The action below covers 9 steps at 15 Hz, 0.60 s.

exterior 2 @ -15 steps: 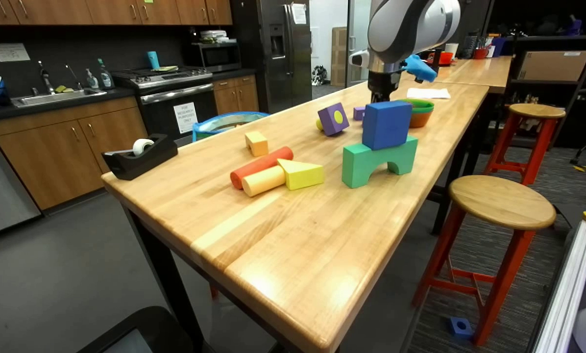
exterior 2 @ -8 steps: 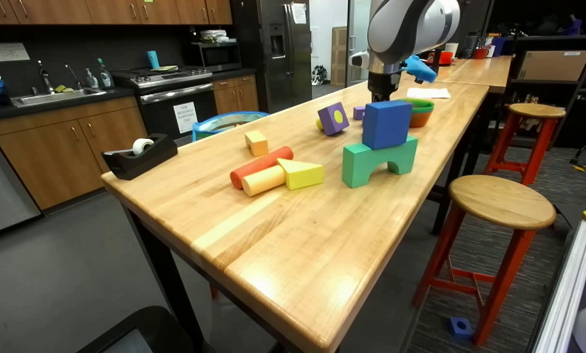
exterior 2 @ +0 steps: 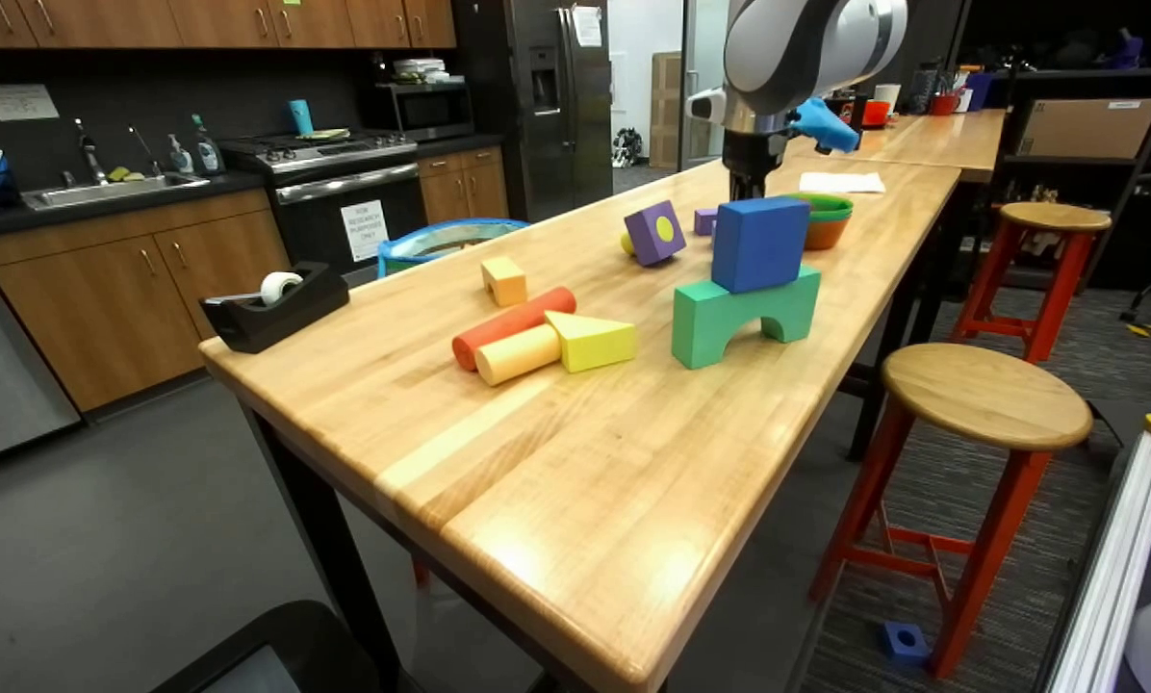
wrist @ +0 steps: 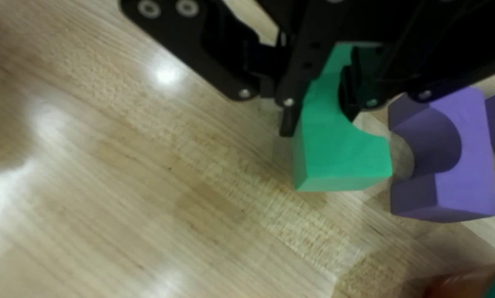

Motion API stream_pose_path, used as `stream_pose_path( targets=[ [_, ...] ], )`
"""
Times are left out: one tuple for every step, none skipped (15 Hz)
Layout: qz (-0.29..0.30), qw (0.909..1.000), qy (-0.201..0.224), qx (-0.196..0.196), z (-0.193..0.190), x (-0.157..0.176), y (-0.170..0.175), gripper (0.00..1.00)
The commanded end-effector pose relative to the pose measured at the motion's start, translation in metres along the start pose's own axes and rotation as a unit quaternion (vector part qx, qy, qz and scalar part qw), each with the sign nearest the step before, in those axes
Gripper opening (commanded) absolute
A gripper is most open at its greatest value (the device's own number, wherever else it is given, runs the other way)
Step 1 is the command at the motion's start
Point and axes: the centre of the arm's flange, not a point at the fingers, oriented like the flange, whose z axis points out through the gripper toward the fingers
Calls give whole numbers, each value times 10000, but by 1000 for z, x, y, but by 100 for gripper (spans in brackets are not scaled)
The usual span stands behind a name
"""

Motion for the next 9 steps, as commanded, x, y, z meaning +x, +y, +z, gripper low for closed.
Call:
stream_pose_path(
  targets=[
    [6, 9993, 61, -360, -43, -5, -10, 6],
    [-16, 9987, 45, -512, -55, -4, -12, 6],
    [-58, 9978, 36, -654, -69, -4, -17, 6],
    [-86, 9971, 37, -758, -79, -3, -21, 6],
    [-118, 9962, 30, -860, -92, -2, -27, 6],
    [-187, 9952, 14, -959, -102, 0, -34, 6],
    [-224, 9940, -31, -1072, -111, 3, -41, 6],
    [-267, 9923, -92, -1205, -118, 6, -50, 6],
    [-304, 9906, -147, -1324, -126, 9, -58, 6]
  ],
)
